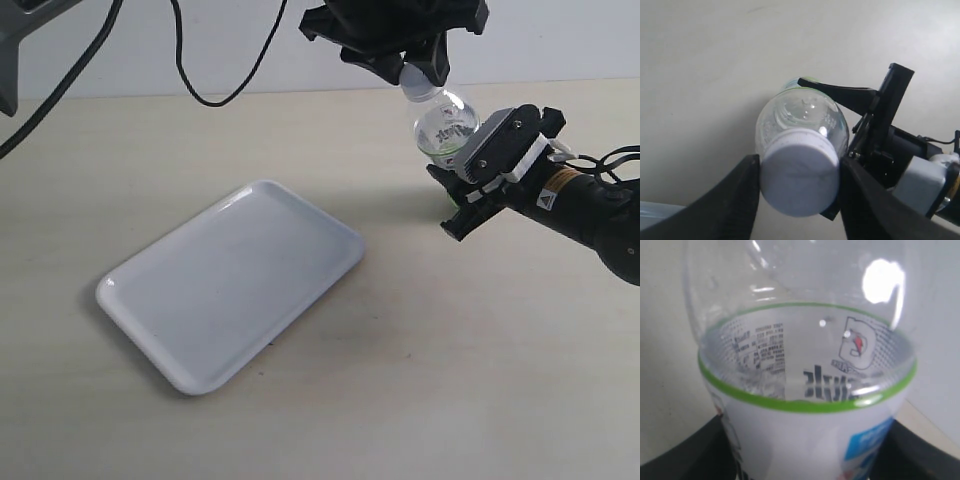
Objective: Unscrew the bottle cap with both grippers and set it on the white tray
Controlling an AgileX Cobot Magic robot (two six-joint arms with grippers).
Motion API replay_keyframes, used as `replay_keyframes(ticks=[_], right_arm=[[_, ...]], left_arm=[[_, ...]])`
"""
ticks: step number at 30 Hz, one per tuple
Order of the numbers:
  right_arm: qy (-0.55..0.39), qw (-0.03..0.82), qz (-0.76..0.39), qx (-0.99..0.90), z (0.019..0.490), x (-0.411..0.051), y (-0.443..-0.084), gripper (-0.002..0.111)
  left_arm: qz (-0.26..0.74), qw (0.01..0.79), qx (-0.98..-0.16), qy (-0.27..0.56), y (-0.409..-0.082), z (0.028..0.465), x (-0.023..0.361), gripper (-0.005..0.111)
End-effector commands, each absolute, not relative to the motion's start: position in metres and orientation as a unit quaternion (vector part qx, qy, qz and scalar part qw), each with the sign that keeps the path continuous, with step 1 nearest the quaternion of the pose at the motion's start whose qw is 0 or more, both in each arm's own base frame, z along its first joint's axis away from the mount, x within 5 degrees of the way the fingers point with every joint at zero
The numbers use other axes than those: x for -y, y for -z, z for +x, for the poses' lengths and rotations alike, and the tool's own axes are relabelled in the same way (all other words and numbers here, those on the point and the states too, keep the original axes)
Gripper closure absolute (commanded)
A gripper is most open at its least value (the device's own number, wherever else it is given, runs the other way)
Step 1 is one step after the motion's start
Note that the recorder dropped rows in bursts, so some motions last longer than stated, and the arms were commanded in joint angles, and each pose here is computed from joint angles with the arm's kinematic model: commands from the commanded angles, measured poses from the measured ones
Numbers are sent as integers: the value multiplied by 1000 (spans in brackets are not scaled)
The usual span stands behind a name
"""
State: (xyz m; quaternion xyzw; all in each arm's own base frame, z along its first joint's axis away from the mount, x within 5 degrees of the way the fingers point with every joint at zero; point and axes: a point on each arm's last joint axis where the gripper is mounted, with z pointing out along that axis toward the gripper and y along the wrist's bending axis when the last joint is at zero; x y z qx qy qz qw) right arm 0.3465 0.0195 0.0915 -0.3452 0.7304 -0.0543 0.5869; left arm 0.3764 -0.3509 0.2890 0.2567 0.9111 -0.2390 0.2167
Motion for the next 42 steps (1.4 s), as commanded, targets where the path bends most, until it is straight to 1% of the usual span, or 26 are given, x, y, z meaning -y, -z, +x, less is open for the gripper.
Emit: replay_keyframes(ticks=[1, 8, 13, 19, 23, 26, 29, 32, 34, 35, 36, 37, 39, 41, 42], right_arm=[[55, 569, -344, -745, 345, -17, -87, 108], [54, 570, -344, -744, 345, -17, -88, 108], [54, 570, -344, -744, 345, -17, -88, 108], [55, 570, -343, -745, 345, -17, -88, 108], [55, 570, -343, -745, 345, -17, -88, 108], [55, 570, -343, -745, 345, -17, -88, 108], [55, 570, -343, -745, 345, -17, -88, 108], [55, 570, -342, -745, 345, -17, -88, 108], [55, 570, -342, -745, 345, -17, -88, 108], [55, 570, -342, -745, 345, -17, -88, 108], [55, 570, -342, -745, 345, -17, -88, 108], [55, 570, -342, -745, 345, -17, -88, 108], [55, 570, -342, -745, 345, -17, -88, 108], [55, 569, -344, -745, 345, -17, -87, 108], [55, 567, -345, -746, 345, -17, -87, 108]], left_arm=[[182, 214, -923, 264, -296, 377, 351, 107], [57, 178, -938, 291, -298, 376, 350, 107], [-68, 131, -938, 313, -296, 376, 351, 107], [-158, 88, -925, 334, -297, 375, 353, 107], [-190, 50, -910, 364, -298, 373, 356, 105], [-196, 44, -905, 375, -300, 375, 356, 95], [-196, 49, -906, 372, -299, 376, 355, 77], [-181, 70, -913, 359, -298, 378, 353, 52], [-149, 86, -920, 354, -298, 379, 352, 35], [-131, 95, -922, 351, -298, 379, 352, 27], [-122, 102, -922, 352, -298, 379, 352, 23], [-111, 111, -922, 354, -299, 380, 352, 18], [-84, 129, -919, 363, -301, 382, 354, 16], [6, 181, -913, 366, -307, 383, 355, 16], [89, 219, -906, 351, -311, 383, 355, 16]])
